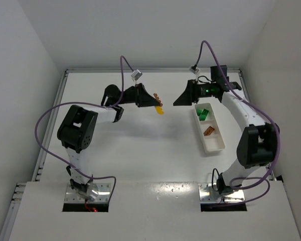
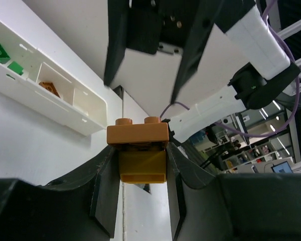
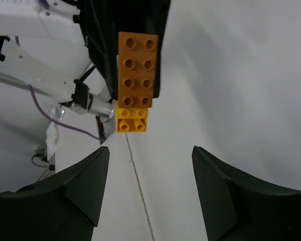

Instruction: Sort the legos into containers by color

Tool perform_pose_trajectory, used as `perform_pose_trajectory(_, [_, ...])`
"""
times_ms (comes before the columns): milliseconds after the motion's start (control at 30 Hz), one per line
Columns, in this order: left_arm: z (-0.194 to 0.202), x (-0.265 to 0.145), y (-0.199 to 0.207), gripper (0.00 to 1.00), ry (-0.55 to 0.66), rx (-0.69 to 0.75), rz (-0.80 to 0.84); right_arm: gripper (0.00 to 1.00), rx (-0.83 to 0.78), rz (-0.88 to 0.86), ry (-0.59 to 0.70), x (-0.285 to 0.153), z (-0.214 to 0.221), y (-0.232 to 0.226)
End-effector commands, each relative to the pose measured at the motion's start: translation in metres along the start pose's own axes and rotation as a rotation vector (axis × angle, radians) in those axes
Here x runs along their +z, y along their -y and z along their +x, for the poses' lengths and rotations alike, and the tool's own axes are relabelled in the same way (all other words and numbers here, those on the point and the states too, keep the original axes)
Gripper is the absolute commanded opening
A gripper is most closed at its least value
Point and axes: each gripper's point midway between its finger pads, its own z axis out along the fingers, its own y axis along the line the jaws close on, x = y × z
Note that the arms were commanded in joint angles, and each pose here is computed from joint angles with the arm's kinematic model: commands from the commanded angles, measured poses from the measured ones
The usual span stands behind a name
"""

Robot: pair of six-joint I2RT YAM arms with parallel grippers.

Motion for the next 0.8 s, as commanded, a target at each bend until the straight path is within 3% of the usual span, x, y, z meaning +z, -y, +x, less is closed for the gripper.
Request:
perform_pose_trajectory(0, [-0.021, 0.001, 0.052, 0.07, 0.08, 0.302, 0.15, 0.68, -0.056, -0.097, -0.007, 0.009, -0.003, -0.031])
perform_pose_trajectory(300, [-0.035, -0.001, 0.052, 0.07, 0.147, 0.299, 0.141, 0.71, -0.072, -0.135, -0.05, 0.027, 0.005, -0.045])
perform_pose_trajectory(767, [-0.043, 0.001, 0.061, 0.07, 0.168, 0.308, 0.162, 0.73, -0.04, -0.117, -0.054, 0.052, -0.003, -0.021])
